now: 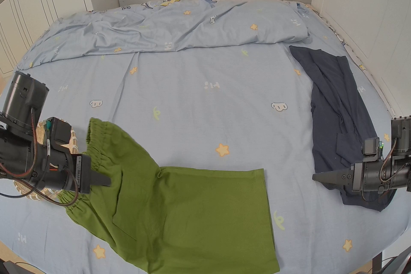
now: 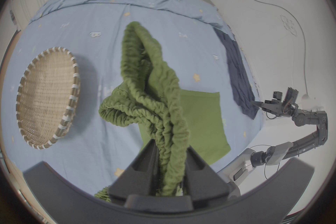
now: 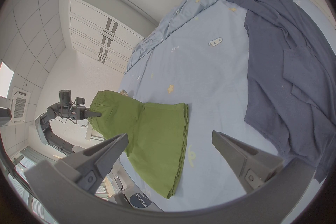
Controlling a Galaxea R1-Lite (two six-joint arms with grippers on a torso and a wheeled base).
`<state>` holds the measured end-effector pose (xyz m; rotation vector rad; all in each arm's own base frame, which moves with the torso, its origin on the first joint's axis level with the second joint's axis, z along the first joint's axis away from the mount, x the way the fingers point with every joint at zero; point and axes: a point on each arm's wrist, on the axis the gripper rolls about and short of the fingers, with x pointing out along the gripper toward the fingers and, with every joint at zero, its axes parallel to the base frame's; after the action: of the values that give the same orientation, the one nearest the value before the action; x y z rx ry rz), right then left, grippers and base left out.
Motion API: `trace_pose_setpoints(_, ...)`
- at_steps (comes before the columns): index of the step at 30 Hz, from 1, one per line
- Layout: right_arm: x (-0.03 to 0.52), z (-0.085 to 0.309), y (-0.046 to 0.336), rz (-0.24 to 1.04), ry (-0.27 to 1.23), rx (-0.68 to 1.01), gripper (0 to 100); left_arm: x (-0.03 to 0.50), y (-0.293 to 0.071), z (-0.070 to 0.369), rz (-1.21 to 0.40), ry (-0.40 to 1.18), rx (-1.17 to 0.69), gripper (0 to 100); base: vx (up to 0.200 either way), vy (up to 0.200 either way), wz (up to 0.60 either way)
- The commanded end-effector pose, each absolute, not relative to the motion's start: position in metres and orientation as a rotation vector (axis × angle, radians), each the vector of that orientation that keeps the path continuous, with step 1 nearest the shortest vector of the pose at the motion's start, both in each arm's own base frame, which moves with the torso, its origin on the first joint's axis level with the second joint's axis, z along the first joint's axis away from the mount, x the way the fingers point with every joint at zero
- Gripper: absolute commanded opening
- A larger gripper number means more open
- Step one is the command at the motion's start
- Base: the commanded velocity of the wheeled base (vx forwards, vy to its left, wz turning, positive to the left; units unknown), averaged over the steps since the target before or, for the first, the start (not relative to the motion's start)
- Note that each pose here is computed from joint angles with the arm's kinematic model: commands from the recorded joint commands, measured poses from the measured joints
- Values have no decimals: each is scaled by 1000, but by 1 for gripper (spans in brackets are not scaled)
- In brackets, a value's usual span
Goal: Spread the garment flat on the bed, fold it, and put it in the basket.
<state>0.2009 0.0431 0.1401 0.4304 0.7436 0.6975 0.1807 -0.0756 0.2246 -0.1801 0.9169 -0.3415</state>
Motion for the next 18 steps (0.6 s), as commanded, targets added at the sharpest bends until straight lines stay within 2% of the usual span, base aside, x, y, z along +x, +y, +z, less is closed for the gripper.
trace_pose_setpoints(1,199,139,47,715,751,424,100,174,-121,234,-408,899,-143,0,0,0,0)
trace_pose_setpoints(3,199,139,48,712,751,420,100,182,-148,226,-385,911,-119,0,0,0,0)
trace_pose_setpoints(12,197,137,51,694,759,401,100,184,-213,206,-448,960,-122,0,0,0,0)
trace_pose_setpoints(18,197,137,51,694,757,401,100,186,-246,187,-394,998,-132,0,0,0,0)
